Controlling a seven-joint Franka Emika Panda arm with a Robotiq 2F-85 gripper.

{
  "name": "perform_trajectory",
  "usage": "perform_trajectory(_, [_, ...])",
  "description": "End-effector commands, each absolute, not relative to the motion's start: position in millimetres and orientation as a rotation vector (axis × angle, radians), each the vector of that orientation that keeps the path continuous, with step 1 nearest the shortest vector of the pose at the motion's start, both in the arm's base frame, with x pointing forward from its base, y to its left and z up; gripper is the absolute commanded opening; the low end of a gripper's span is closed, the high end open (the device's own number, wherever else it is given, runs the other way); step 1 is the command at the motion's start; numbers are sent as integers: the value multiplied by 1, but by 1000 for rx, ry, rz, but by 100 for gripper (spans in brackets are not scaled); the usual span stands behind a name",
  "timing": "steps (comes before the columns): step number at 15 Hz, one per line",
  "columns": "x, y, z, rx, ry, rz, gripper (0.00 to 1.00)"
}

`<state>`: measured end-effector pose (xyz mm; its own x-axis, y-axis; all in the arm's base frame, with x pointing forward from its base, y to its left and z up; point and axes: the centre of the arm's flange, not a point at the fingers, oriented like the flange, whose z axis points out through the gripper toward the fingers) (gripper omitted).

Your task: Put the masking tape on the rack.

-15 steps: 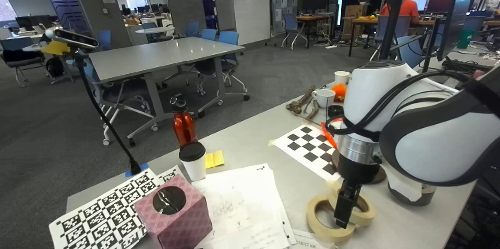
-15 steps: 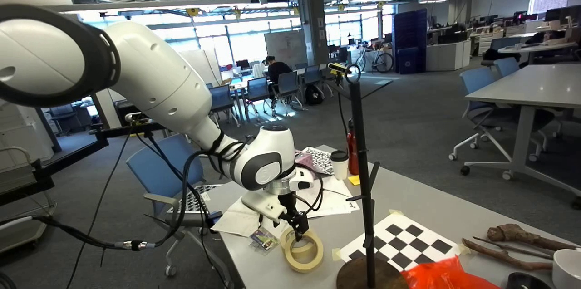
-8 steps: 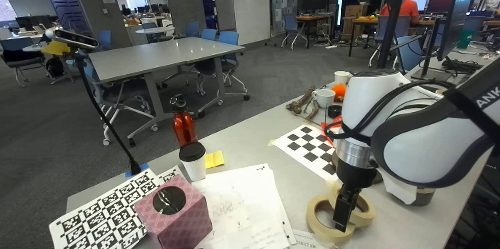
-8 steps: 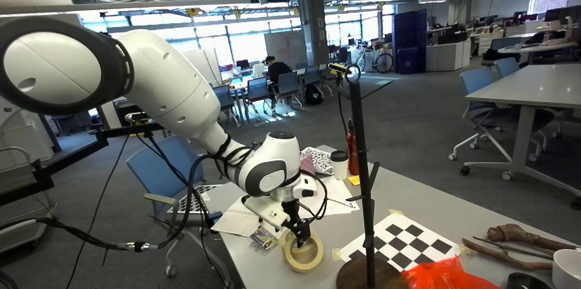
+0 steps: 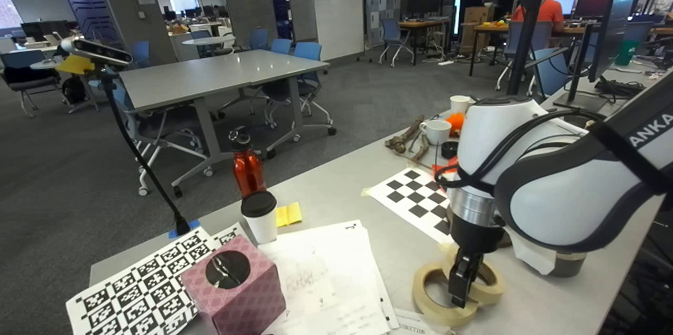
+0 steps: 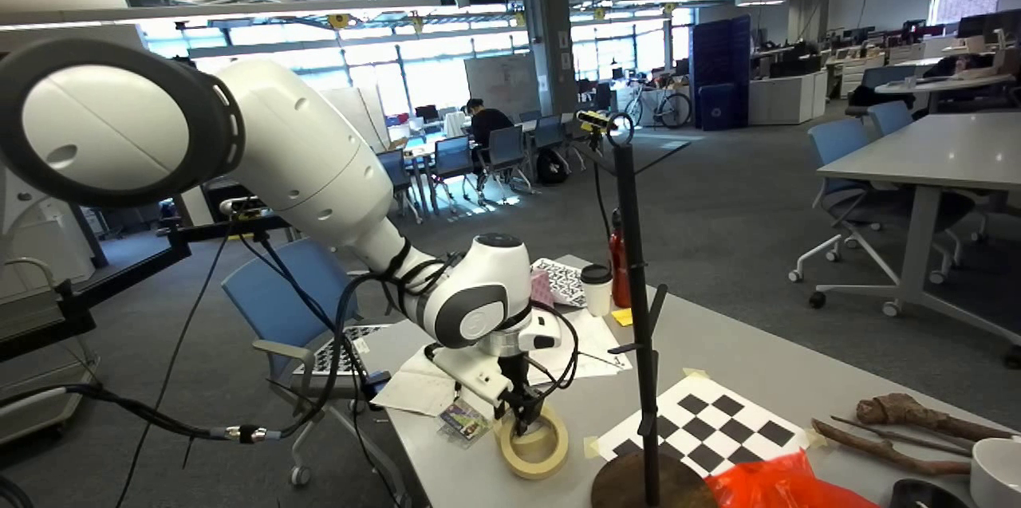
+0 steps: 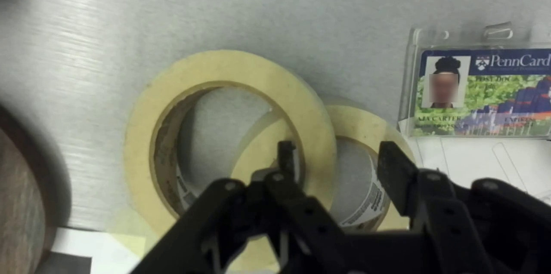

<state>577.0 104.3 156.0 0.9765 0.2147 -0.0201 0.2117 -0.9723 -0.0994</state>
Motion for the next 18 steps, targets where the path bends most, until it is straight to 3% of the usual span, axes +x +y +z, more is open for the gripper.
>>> perform_trajectory(1, [582,104,158,-3027,-343,13,24])
perform_trajectory(4, [578,100,161,-3043,-338,15,2])
perform_trajectory(18, [527,122,261,-3093,-522,114,5])
